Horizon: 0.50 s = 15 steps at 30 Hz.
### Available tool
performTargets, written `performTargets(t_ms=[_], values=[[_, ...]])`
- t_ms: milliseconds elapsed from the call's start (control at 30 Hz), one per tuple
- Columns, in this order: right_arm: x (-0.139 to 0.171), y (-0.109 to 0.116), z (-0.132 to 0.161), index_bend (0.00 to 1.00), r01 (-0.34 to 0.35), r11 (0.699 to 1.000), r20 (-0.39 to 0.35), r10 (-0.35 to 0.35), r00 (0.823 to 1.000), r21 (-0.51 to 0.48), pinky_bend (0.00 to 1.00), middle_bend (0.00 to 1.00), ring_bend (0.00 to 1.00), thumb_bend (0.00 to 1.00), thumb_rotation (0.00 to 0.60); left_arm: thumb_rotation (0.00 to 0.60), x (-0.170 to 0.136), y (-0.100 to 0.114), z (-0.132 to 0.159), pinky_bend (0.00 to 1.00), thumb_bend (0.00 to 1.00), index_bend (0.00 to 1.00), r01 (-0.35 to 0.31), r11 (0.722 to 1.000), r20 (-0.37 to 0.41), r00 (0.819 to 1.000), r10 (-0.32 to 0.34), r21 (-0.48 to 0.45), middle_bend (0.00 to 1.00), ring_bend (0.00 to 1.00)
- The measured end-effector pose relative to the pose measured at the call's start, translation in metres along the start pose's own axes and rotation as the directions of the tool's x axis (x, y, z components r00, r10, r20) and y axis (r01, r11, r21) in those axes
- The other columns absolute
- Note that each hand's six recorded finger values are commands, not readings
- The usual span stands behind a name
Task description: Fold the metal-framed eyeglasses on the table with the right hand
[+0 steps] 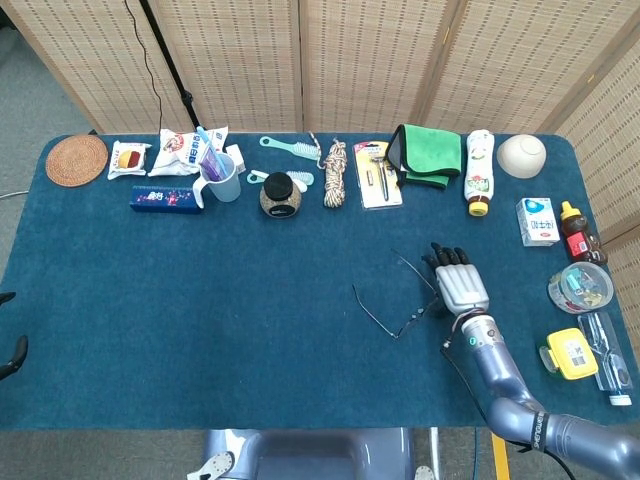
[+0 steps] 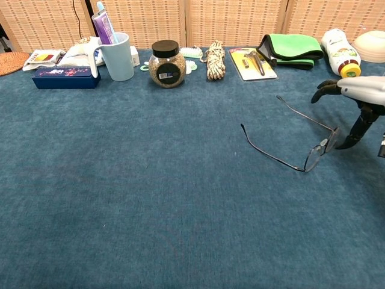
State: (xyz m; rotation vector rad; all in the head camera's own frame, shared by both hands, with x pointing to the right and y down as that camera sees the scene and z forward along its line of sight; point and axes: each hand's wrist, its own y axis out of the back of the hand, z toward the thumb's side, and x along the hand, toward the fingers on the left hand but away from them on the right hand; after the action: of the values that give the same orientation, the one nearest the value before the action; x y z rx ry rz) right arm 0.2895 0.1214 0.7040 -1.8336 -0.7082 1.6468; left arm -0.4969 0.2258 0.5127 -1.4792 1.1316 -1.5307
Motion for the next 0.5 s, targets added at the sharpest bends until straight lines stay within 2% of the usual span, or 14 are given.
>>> performTargets(t_ms=[500], values=[[0.0024,0.0025,0.0043,0.23,-0.085,0.996,0.048,0.085,0.995,0.013,0.00,0.00,0.00,0.00,0.600,0.475,0.0012,0.0005,0.0024,0.14,0.41,0.21,-0.006,1.000,0.009,1.000,0.006,-0.002,0.11,0.15]])
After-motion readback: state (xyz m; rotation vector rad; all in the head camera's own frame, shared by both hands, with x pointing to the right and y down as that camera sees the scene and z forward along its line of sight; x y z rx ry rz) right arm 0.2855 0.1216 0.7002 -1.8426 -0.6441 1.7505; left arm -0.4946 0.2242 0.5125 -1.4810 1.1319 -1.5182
